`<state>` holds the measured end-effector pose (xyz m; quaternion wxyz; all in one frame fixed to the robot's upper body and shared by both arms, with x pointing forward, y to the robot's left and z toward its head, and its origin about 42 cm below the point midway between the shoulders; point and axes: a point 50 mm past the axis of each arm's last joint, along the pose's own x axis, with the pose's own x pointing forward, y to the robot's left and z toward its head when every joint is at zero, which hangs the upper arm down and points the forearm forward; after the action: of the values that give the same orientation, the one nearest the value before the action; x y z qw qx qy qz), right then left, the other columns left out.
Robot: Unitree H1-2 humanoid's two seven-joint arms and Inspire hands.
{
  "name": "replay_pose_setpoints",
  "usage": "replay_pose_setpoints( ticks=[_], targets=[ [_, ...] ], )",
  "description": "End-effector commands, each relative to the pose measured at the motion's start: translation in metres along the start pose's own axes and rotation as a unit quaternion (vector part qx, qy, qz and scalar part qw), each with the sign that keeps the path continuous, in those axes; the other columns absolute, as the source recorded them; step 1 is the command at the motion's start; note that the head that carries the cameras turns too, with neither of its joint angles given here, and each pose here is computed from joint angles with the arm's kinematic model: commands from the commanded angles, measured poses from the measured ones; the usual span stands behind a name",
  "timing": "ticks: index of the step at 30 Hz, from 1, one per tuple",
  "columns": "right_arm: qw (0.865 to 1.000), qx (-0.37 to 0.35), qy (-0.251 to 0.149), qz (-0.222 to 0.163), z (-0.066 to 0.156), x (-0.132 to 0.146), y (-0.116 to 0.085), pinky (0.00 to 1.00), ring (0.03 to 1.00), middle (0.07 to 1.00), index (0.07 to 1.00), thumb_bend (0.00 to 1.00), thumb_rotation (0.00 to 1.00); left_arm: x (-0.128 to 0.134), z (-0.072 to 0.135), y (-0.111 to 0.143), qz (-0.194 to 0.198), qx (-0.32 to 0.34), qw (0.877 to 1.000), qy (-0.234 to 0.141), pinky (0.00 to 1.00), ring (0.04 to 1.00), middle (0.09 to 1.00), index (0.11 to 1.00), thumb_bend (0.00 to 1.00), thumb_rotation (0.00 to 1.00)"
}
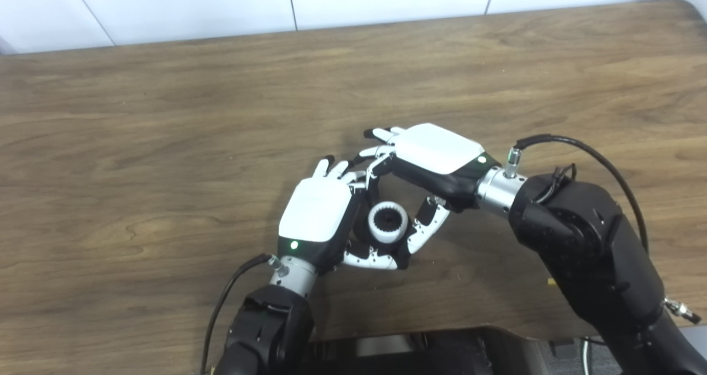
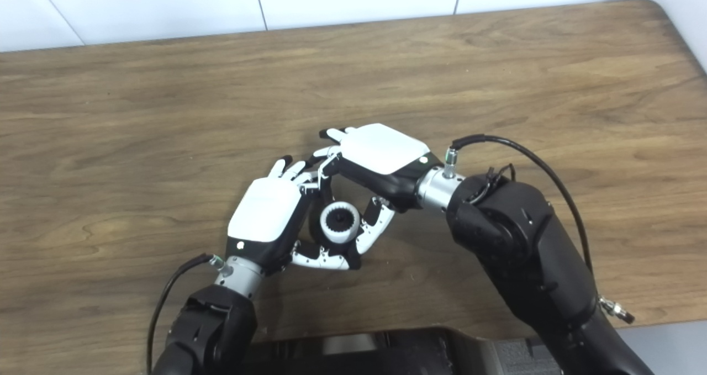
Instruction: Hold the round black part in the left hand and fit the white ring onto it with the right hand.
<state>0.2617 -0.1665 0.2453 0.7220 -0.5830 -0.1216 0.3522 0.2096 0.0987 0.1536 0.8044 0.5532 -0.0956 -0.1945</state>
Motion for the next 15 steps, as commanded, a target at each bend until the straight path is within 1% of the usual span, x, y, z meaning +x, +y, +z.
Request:
replay_pose_setpoints(
  ticks=[1,10,15],
  targets=[
    [0.999,-0.017,-0.013,-0.035,0.005,0.0,-0.015,0.99,1.0,0.882,0.639,1.0,0.24,-0.002,0.0,0.001,-0.007,0.003,1.0,-0.004,1.0,0.927,0.821,0.485,0.52,0.06],
    [0.999,-0.017,-0.009,-0.047,0.005,-0.003,-0.021,0.99,1.0,0.886,0.637,1.0,0.29,-0.004,-0.003,0.0,-0.011,0.002,1.0,-0.002,1.0,0.932,0.821,0.485,0.52,0.06],
    [0.998,-0.016,0.001,-0.068,0.002,-0.009,-0.032,0.98,1.0,0.883,0.632,1.0,0.29,-0.005,-0.005,0.0,-0.006,-0.001,1.0,-0.003,1.0,0.924,0.816,0.484,0.52,0.06]
  ],
)
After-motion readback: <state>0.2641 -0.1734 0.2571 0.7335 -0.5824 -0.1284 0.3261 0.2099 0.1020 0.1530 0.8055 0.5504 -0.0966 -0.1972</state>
